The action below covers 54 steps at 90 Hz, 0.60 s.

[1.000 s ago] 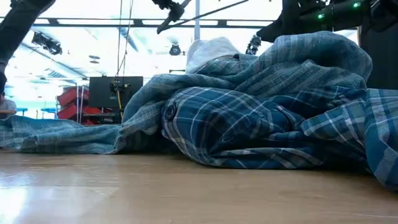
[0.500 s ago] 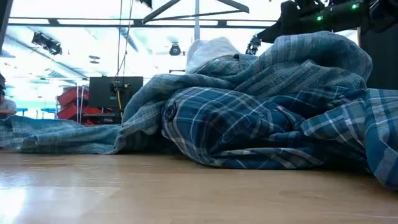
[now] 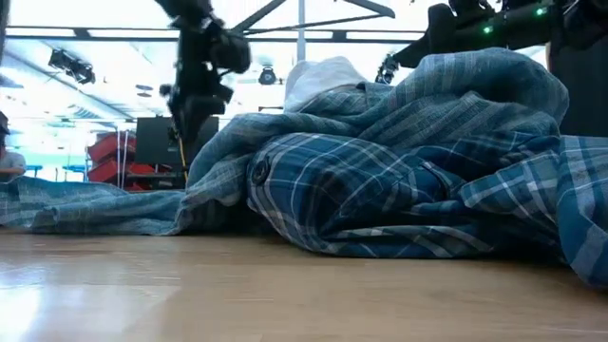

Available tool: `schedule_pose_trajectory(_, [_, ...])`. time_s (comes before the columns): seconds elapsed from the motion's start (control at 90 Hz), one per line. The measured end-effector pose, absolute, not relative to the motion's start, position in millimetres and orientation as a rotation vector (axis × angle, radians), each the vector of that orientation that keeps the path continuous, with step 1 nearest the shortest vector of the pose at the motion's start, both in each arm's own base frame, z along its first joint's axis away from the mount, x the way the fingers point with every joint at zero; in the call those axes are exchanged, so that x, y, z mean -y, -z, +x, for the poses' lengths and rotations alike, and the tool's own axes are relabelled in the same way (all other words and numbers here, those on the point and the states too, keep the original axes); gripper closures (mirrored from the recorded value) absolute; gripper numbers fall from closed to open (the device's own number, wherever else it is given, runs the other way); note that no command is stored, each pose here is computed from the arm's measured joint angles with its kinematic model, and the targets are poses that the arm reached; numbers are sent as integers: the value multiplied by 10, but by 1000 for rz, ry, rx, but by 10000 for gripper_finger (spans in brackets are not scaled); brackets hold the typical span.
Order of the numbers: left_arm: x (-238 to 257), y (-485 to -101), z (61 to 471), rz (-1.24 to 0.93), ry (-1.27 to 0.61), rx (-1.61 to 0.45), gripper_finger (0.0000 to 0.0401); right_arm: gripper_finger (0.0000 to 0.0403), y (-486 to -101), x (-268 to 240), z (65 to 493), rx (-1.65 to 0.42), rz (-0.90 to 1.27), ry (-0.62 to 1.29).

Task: Hang clothes
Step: Hang the black hanger on the hanging rack

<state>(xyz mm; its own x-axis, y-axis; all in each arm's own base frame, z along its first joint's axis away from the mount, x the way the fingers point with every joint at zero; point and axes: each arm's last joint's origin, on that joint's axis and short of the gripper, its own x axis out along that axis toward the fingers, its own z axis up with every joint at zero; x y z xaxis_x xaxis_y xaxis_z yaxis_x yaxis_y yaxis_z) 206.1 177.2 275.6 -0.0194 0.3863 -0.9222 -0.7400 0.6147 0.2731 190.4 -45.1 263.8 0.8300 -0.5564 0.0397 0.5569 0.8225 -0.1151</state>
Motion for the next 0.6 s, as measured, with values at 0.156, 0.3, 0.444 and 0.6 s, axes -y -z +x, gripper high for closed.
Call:
schedule_pose_trajectory(0.156, [-1516,-2399,1725,-516,-974,-1264,223,268,-2620,449,1906,-7,-104,588])
schedule_pose_trajectory(0.3, [-1306,-2171,1461,-702,-1028,-1417,223,264,-2637,444,1909,13,-94,568])
schedule_pose_trajectory(0.444, [-1191,-2012,1334,-782,-1060,-1536,222,265,-2661,440,1910,39,-91,553])
schedule_pose_trajectory(0.6, [-1174,-1844,1263,-785,-1048,-1560,221,269,-2685,440,1908,62,-94,547])
